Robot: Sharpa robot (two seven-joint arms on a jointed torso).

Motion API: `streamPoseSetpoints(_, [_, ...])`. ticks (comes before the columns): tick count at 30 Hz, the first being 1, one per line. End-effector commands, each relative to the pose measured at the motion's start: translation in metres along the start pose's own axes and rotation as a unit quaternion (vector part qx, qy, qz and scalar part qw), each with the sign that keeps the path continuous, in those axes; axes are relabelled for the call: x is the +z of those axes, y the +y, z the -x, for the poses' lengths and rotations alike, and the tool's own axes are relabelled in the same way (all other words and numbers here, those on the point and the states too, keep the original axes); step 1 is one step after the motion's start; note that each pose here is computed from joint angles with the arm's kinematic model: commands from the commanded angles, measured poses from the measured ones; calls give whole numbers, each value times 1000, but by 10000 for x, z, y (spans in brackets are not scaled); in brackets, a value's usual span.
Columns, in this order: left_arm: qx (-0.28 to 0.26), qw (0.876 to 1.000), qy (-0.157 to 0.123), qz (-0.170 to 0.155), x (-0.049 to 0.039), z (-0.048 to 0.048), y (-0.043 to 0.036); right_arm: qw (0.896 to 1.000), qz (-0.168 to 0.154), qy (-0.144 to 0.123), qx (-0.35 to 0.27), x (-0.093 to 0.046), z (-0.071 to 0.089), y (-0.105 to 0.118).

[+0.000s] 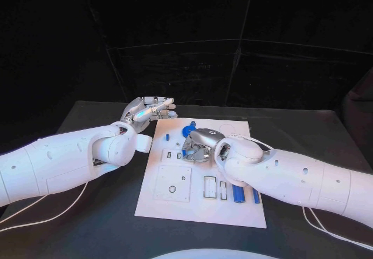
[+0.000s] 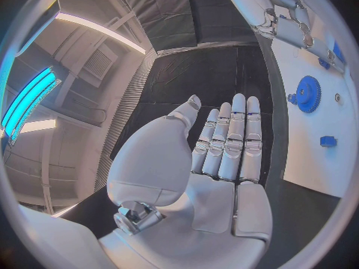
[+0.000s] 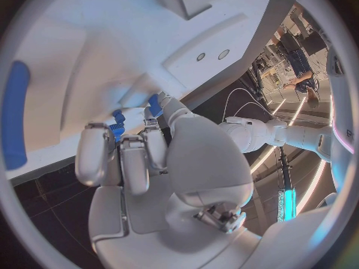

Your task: Assemble the parts on the task board

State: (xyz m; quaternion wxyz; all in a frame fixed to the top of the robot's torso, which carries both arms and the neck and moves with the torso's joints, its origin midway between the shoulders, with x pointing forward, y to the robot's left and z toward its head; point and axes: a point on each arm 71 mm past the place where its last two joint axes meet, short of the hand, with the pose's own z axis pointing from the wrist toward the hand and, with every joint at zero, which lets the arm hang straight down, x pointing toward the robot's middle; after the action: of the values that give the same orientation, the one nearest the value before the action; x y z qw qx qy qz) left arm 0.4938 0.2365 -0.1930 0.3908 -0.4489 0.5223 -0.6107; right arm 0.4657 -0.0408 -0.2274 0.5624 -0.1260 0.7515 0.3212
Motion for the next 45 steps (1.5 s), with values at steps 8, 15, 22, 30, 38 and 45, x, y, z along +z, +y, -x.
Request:
streamPoseSetpoints(8, [-1, 1000, 8, -4, 6, -16, -13, 1000, -6, 23, -16, -1, -64, -15])
streamPoseSetpoints(15, [-1, 1000, 7, -4, 7, -14, -13, 1000, -7, 22, -14, 2, -64, -9])
streamPoseSetpoints(22, [-1, 1000, 7, -4, 7, -11, -13, 1000, -8, 16, -14, 5, -57, -6])
streamPoseSetpoints(30, [-1, 1000, 7, -3, 8, -10, -13, 1000, -10, 10, -13, 6, -49, -4])
streamPoseSetpoints(38, [-1, 1000, 7, -3, 8, -8, -12, 1000, -13, -10, -9, 0, -20, 6])
streamPoseSetpoints(45, [3, 1000, 7, -1, 10, 2, -8, 998, 18, -57, 11, -72, 57, 45])
